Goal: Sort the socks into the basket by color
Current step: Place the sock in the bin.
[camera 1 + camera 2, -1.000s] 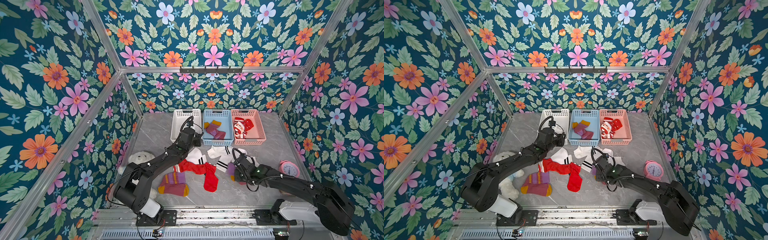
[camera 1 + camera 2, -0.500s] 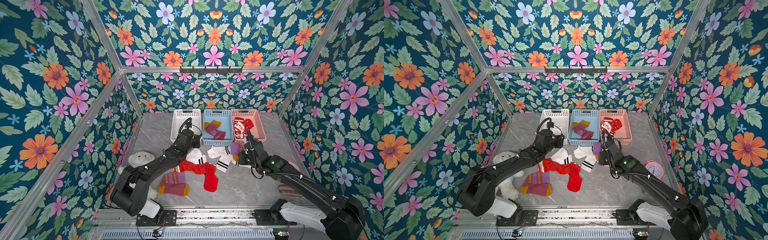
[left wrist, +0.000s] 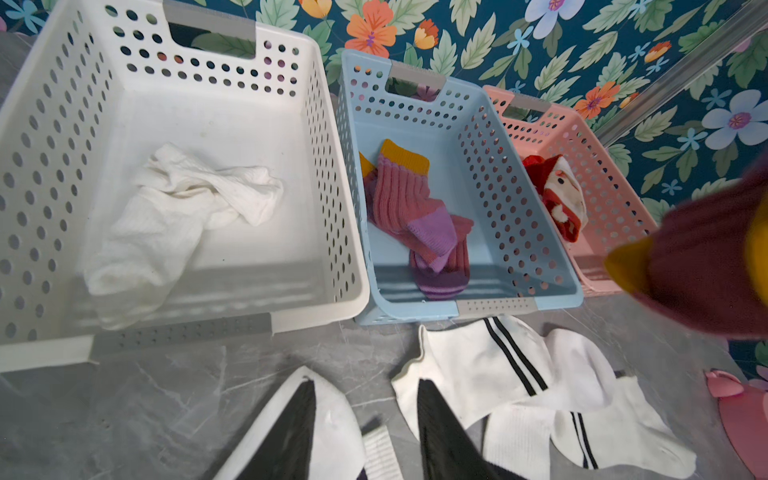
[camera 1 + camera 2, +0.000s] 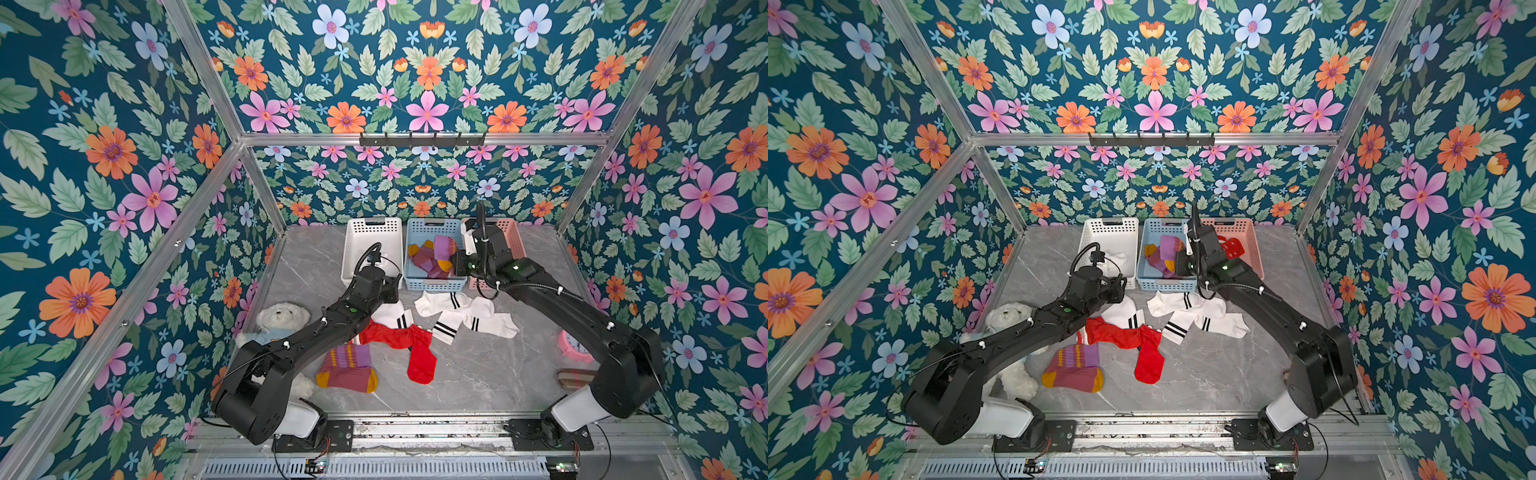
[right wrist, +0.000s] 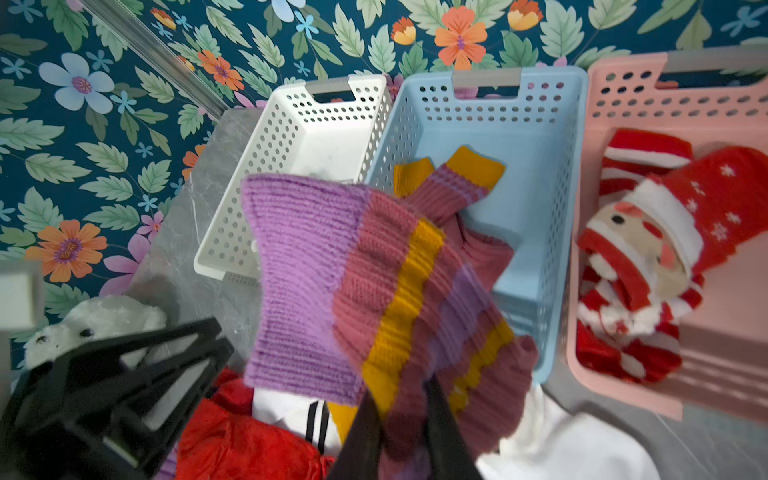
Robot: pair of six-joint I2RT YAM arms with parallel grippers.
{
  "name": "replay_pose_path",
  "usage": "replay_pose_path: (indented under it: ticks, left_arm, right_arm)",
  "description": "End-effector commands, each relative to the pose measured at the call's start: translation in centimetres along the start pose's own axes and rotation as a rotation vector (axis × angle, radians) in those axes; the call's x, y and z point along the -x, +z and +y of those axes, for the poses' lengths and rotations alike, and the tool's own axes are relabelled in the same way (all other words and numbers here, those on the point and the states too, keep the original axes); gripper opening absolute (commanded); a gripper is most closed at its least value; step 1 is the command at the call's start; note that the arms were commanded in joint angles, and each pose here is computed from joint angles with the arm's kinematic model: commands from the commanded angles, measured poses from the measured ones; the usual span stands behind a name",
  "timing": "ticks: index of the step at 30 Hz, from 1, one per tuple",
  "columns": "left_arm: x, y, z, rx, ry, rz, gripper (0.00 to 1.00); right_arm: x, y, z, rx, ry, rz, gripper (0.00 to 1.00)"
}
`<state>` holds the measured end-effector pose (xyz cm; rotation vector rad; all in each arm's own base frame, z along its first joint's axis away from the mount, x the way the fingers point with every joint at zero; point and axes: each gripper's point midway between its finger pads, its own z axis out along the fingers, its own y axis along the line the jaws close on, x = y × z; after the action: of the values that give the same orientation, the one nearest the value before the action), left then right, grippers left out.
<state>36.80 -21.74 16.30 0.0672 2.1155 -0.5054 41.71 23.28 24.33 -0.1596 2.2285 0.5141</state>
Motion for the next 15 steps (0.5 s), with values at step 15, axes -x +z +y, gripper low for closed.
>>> replay_pose_path:
  ticks: [15]
  left_arm:
    - [0.0, -1.5, 1.2, 0.053, 0.013, -0.025, 0.44]
  right_arm:
    - [2.4, 9.9, -2.7, -0.054, -0.023, 0.107, 0.19]
